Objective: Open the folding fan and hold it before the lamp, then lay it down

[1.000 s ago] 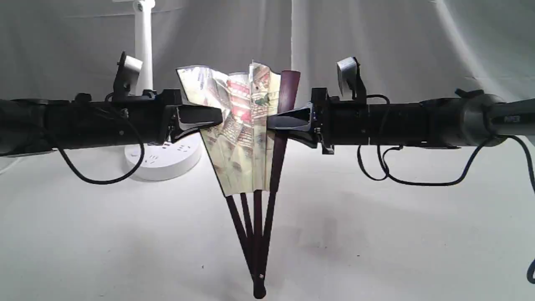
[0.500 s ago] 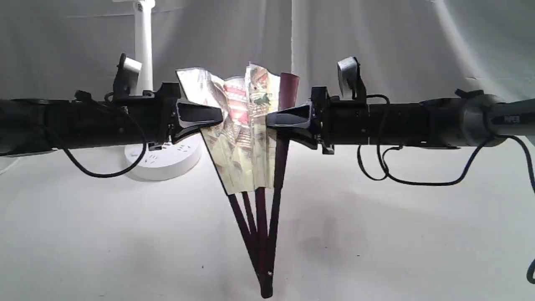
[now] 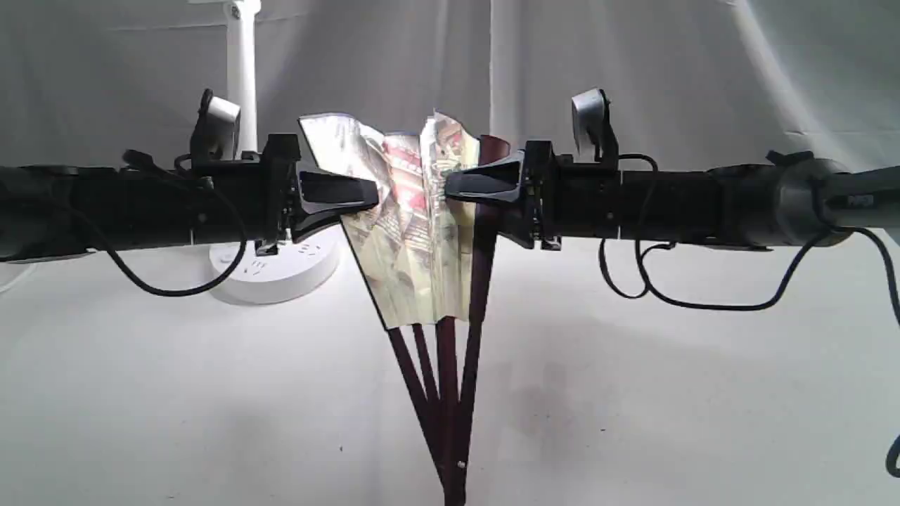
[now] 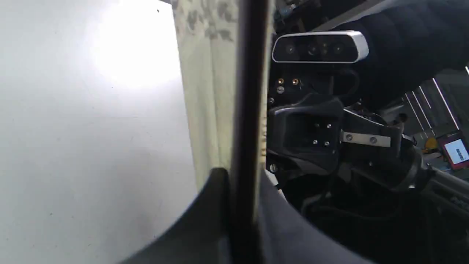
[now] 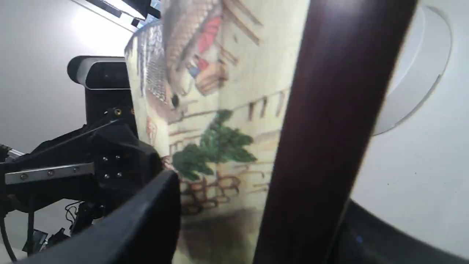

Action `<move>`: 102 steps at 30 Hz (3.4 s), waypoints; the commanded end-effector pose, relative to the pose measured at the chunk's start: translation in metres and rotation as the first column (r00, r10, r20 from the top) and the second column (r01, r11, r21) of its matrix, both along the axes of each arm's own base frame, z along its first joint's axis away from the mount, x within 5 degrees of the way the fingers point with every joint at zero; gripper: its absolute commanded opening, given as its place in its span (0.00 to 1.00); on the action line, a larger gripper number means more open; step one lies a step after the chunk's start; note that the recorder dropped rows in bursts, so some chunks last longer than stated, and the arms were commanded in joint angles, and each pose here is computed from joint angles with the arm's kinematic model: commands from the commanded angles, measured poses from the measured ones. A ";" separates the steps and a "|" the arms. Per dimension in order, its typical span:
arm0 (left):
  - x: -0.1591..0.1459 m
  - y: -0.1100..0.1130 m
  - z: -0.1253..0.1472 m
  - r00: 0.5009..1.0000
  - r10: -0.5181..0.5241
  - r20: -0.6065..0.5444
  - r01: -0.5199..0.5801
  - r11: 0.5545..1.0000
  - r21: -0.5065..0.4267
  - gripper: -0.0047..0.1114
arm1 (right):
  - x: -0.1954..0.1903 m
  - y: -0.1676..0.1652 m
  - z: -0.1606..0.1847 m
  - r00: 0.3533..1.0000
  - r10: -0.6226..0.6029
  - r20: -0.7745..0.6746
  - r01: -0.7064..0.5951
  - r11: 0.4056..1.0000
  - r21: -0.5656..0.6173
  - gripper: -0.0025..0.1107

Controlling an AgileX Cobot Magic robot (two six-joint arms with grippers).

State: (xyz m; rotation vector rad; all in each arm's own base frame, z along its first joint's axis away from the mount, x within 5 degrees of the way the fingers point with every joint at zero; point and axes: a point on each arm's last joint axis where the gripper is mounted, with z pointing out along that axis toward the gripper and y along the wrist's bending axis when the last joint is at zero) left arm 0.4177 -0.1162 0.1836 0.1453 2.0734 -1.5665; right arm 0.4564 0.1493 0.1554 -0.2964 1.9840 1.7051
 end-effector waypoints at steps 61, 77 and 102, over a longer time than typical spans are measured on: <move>0.013 0.026 0.036 0.966 0.020 -0.258 -0.081 0.971 -0.225 0.04 | 0.034 -0.042 0.056 0.969 -0.101 -0.225 0.135 0.981 0.141 0.02; 0.024 0.076 0.070 0.948 0.117 -0.297 -0.203 0.939 -0.278 0.04 | 0.044 -0.042 0.097 0.959 -0.077 -0.273 0.137 0.968 0.208 0.02; 0.002 0.074 0.066 0.923 0.113 -0.367 -0.224 0.935 -0.276 0.04 | 0.049 -0.065 0.097 0.934 -0.109 -0.339 0.190 0.958 0.216 0.02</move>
